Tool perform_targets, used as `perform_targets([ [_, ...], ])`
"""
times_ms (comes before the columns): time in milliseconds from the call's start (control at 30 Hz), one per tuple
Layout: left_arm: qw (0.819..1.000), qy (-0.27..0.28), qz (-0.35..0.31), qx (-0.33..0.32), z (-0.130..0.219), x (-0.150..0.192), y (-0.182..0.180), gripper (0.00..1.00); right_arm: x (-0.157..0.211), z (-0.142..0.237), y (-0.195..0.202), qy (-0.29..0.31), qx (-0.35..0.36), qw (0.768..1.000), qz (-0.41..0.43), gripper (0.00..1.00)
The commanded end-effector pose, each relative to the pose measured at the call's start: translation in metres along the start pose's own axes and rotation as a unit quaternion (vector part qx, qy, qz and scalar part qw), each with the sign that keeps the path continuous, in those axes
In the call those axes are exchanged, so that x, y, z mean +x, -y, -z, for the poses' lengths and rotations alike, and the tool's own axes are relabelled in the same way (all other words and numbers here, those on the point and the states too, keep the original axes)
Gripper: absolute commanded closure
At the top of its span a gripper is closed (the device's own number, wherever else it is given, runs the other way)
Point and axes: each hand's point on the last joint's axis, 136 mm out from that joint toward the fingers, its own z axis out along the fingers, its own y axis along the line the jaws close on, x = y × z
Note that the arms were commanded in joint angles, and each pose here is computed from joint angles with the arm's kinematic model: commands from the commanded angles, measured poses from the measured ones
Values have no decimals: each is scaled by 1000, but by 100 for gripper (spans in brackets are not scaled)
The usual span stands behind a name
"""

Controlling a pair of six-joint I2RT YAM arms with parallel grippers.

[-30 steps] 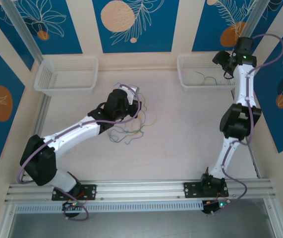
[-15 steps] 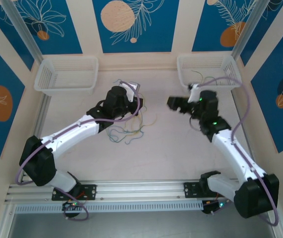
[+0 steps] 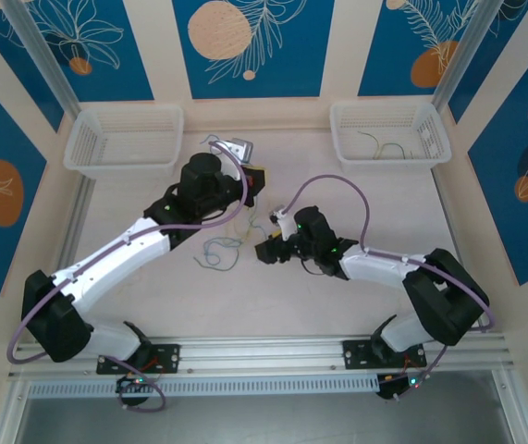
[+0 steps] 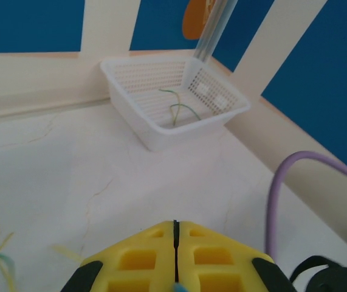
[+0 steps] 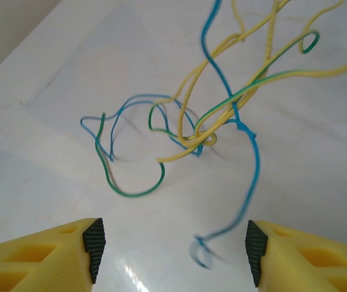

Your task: Untangle the cables

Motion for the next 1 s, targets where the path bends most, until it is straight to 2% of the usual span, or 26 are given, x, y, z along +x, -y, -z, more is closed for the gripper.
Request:
perform_targets([
  [0, 998, 24, 10, 53, 12, -21, 31, 100, -45, -5, 6, 69, 30, 997, 27, 35],
  [133, 998, 33, 7, 61, 22, -26, 38, 100, -55, -12, 16, 70, 46, 996, 17, 34],
  [167, 997, 36, 8, 64, 24, -27, 40, 100, -56, -13, 20, 70, 48, 996, 12, 37],
  [233, 997, 40, 6, 68, 28, -29, 42, 100, -55, -17, 22, 67, 40, 997, 10, 56],
  [300, 997, 43, 7, 66, 30, -29, 41, 100, -57, -18, 19, 67, 26, 997, 9, 69],
  [433, 997, 48, 3, 64, 35, -30, 42, 100, -56, -18, 15, 67, 14, 998, 11, 86],
  [467, 997, 51, 2, 57, 37, -31, 39, 100, -56, -17, 15, 65, 15, 998, 11, 93],
  [533, 998, 56, -4, 42, 40, -31, 33, 100, -55, -16, 16, 61, 19, 998, 11, 93],
  [600, 998, 52, -13, 18, 41, -25, 23, 100, -56, -14, 21, 54, 38, 998, 9, 84],
  [667, 999, 35, -20, -14, 40, -14, 10, 100, -57, -11, 26, 50, 56, 997, 7, 84],
  [800, 998, 11, -22, -59, 40, 14, -15, 100, -57, 6, 27, 72, 55, 996, 6, 100],
  [967, 997, -9, -5, -80, 47, 41, -34, 100, -58, 35, 29, 106, 49, 993, -1, 100],
])
